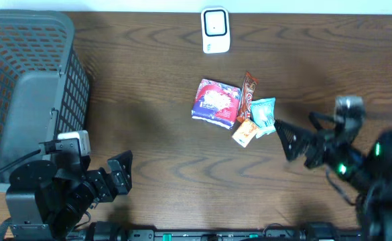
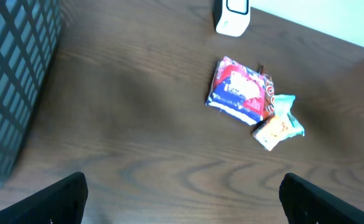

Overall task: Scan the item barcode
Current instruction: 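Reach the right gripper toward the pile of items on the table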

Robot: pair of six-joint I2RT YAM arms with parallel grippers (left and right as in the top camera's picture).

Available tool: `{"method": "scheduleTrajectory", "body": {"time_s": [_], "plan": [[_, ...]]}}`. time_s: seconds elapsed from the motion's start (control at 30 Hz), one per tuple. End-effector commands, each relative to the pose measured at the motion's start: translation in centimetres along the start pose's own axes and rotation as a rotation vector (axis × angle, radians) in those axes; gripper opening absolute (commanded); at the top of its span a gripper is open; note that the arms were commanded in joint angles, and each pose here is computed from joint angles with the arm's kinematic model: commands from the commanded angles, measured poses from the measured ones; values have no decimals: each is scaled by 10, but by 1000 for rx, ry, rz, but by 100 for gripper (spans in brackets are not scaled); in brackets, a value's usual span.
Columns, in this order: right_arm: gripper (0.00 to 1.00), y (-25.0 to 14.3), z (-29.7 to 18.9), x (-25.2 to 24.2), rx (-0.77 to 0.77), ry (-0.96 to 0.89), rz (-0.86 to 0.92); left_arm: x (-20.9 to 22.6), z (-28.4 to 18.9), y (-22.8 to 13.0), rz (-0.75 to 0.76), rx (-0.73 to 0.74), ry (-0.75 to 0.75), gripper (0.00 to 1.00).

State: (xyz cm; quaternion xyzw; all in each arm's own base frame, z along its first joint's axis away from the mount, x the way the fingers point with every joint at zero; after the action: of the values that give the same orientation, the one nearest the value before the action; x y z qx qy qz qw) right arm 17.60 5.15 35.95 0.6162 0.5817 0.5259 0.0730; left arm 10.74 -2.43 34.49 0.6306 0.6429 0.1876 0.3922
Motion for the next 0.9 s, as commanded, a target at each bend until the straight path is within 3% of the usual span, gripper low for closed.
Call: {"method": "scheduleTrajectory", "body": {"time_s": [0.0,0.1,0.23,0.87], "plan": [[99,24,3,11,161,-31,-92,-2,-4,3,3,-13,-14,98],[99,31,7,12,310,-72,-41,-2,-4,3,3,-13,-14,98],[99,35,19,6,394,-100,26,-2,-4,3,3,-13,-14,98],[99,39,82,-21,474,-111,83,-2,-4,3,3,-13,-14,98]]}}
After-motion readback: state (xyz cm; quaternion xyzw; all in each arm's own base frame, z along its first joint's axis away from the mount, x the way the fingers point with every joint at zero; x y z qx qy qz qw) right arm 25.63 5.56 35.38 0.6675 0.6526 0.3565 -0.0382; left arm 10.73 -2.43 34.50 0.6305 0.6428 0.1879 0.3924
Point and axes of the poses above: each gripper's point midway between its finger pads, its own z axis out along the fingers, its own x axis along the line the jaws close on, y = z × x, the point moved 8 cm from there along -z, back along the fingers, and after that the axes turned 7 degrees about z, right-handed, at the moved point
